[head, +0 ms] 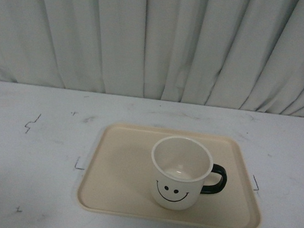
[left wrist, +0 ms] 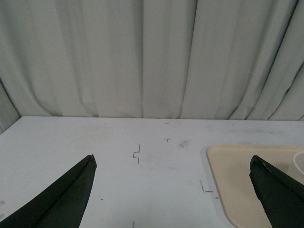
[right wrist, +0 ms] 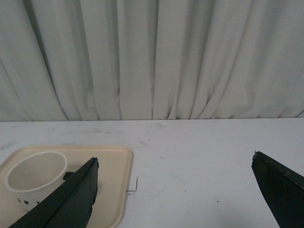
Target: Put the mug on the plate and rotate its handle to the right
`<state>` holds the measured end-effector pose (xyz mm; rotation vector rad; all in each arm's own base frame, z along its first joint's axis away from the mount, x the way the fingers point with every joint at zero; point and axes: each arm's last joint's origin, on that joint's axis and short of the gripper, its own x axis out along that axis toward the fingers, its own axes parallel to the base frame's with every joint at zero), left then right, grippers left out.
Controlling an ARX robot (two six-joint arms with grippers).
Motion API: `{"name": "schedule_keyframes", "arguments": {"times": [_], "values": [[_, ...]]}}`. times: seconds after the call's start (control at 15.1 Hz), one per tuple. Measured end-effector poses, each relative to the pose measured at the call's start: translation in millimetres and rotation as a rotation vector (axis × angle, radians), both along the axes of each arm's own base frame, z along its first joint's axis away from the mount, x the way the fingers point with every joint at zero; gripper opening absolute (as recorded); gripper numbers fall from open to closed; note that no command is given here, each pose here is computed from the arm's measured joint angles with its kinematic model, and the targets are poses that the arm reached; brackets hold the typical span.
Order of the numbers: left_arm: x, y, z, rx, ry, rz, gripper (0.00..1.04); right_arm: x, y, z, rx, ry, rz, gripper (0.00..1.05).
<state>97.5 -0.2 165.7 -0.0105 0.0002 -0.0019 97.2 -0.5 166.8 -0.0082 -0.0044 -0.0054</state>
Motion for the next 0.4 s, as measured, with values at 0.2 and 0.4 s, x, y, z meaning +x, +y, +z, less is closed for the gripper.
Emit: {"name": "schedule_keyframes", "arguments": {"times": [0.2,0.4], "values": [[0.0,0.0,0.0,0.0,0.0,0.0,0.98,0.0,0.0,0.0,0.0,0.0,0.0,0.98],[0.0,0.0,0.0,0.0,0.0,0.0,0.98,0.0,0.0,0.0,0.0,0.0,0.0,0.98]]}}
